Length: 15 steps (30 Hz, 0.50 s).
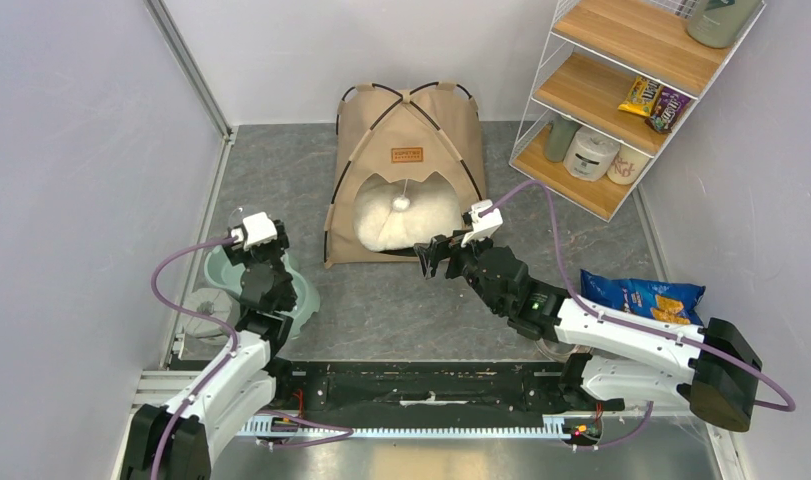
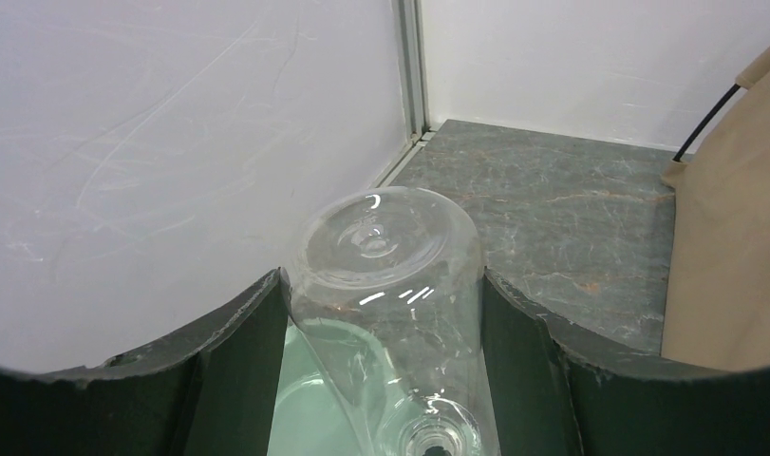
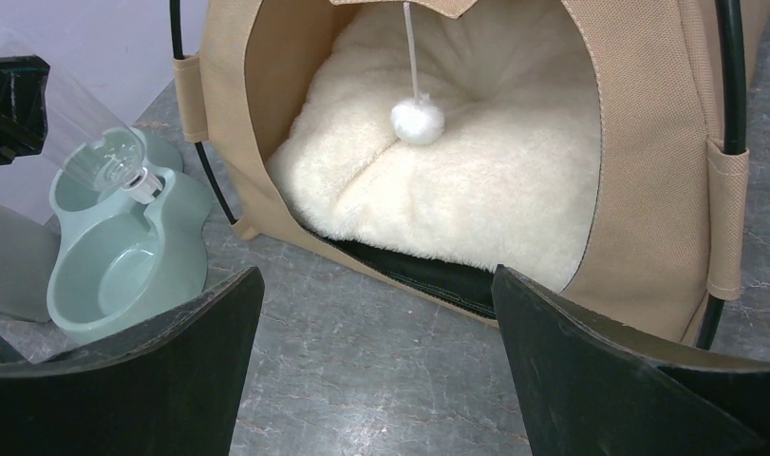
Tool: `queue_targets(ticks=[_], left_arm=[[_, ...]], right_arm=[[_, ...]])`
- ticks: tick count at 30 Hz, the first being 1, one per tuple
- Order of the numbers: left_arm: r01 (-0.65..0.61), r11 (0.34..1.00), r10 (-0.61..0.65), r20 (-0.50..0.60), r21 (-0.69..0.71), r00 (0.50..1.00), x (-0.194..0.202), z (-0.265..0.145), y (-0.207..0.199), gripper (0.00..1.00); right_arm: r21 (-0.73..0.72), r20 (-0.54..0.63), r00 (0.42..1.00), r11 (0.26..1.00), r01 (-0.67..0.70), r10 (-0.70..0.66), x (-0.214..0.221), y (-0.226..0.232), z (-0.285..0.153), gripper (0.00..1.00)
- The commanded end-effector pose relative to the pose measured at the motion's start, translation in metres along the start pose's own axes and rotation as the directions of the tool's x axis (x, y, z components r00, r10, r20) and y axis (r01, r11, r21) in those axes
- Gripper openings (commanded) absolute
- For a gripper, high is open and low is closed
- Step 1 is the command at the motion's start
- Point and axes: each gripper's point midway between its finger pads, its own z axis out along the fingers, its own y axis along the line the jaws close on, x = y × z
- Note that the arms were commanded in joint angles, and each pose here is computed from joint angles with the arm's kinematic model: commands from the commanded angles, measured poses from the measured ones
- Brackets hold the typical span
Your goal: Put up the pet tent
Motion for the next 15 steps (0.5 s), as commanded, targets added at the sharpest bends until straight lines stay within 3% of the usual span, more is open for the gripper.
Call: queue_targets(ticks=[1, 15], left_arm=[[-0.019, 0.997, 0.018, -0.012, -0.078, 1.0, 0.005, 0.0, 0.012, 0.36], [-0.008, 0.969, 0.0, -0.029, -0.249, 1.0, 0.006, -0.004, 0.041, 0.36]], right_arm=[[-0.012, 0.042, 0.999, 0.999, -0.033, 0.034, -0.021, 0.008, 0.005, 0.97], [-0.018, 0.054, 0.998, 0.999, -0.04, 0.041, -0.025, 0.008, 0.007, 0.97]])
